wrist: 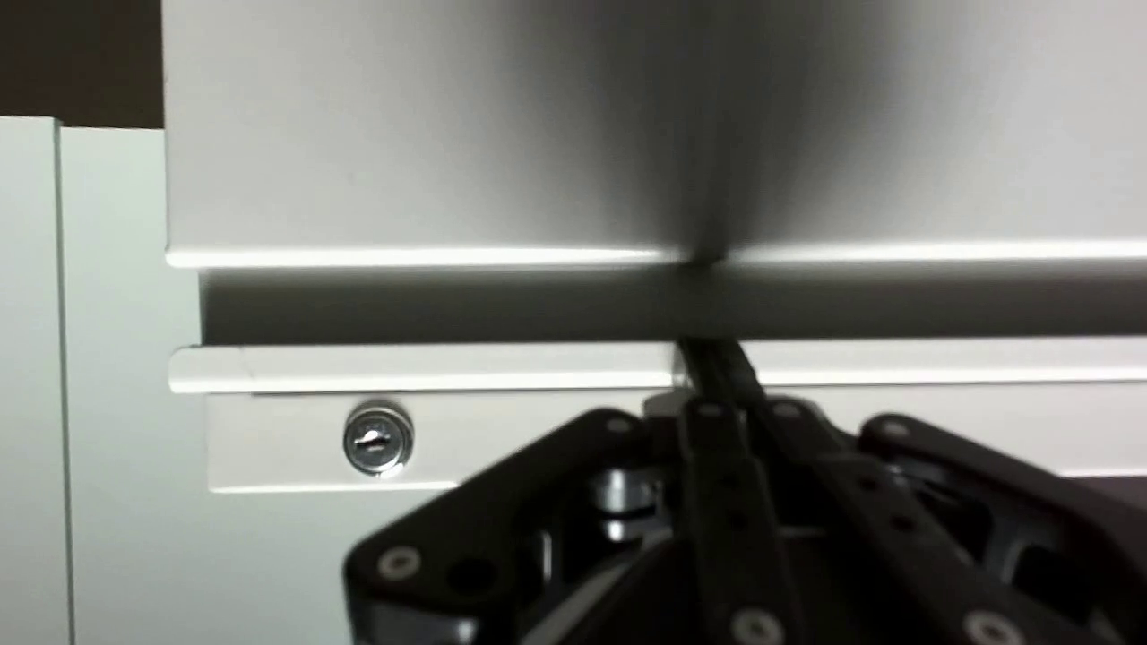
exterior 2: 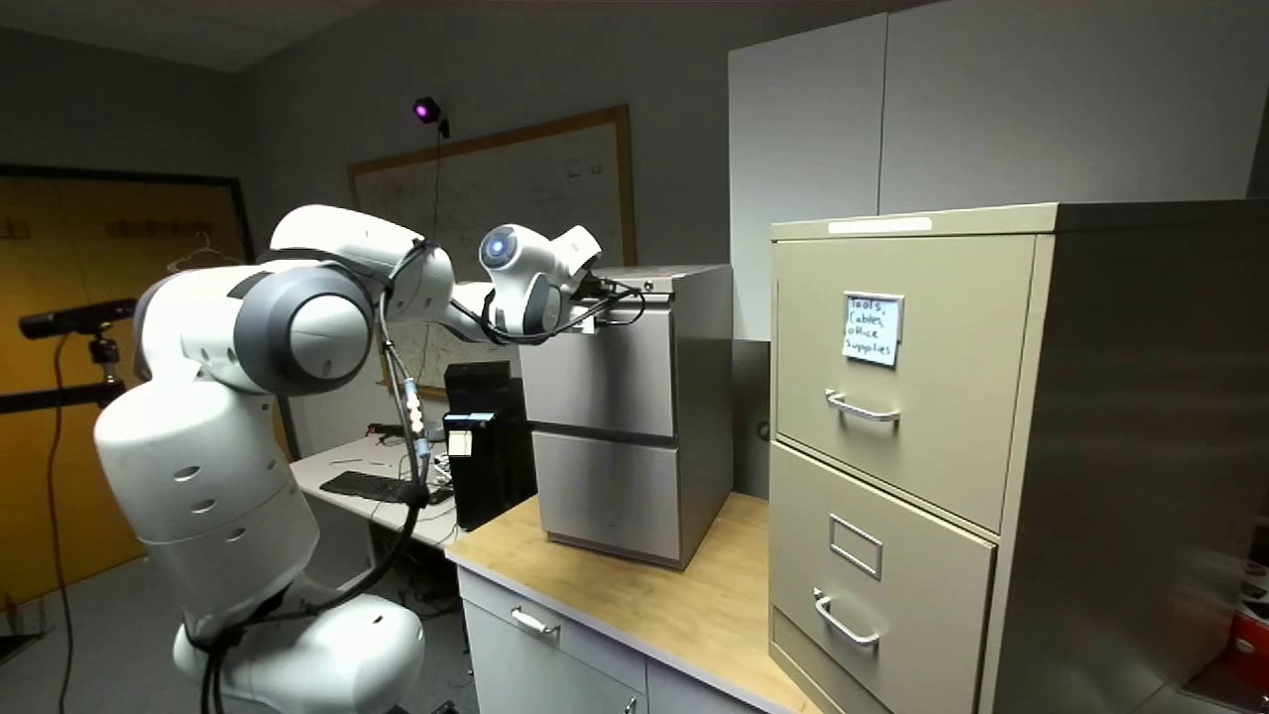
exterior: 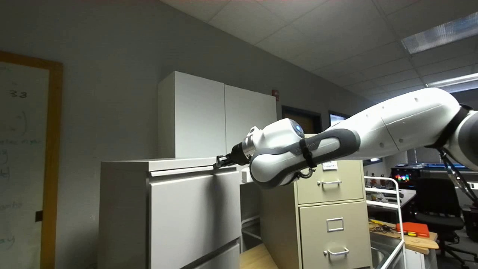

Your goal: Close the top drawer of the file cabinet

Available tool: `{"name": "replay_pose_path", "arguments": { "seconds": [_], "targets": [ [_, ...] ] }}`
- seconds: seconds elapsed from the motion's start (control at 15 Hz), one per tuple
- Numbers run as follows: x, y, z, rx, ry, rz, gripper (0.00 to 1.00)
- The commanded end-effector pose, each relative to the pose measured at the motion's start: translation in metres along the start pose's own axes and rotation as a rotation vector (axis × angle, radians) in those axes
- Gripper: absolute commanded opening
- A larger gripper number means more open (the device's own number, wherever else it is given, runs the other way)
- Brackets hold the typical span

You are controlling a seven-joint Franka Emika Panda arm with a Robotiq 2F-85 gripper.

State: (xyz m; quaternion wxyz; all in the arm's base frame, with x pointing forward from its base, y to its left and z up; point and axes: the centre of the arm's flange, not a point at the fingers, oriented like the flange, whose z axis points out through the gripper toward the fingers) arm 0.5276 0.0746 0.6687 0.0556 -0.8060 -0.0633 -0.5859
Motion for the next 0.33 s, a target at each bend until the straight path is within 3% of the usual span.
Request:
{"name": "replay_pose_path", "arguments": {
  "seconds": [0.0, 0.27],
  "targets": [
    [0.0306, 0.0073, 0.0261, 0.017, -0.012, 0.016, 0.0],
    [0.0361, 0.0085, 0.0297, 0.025, -0.048, 0.04, 0.0]
  ]
}}
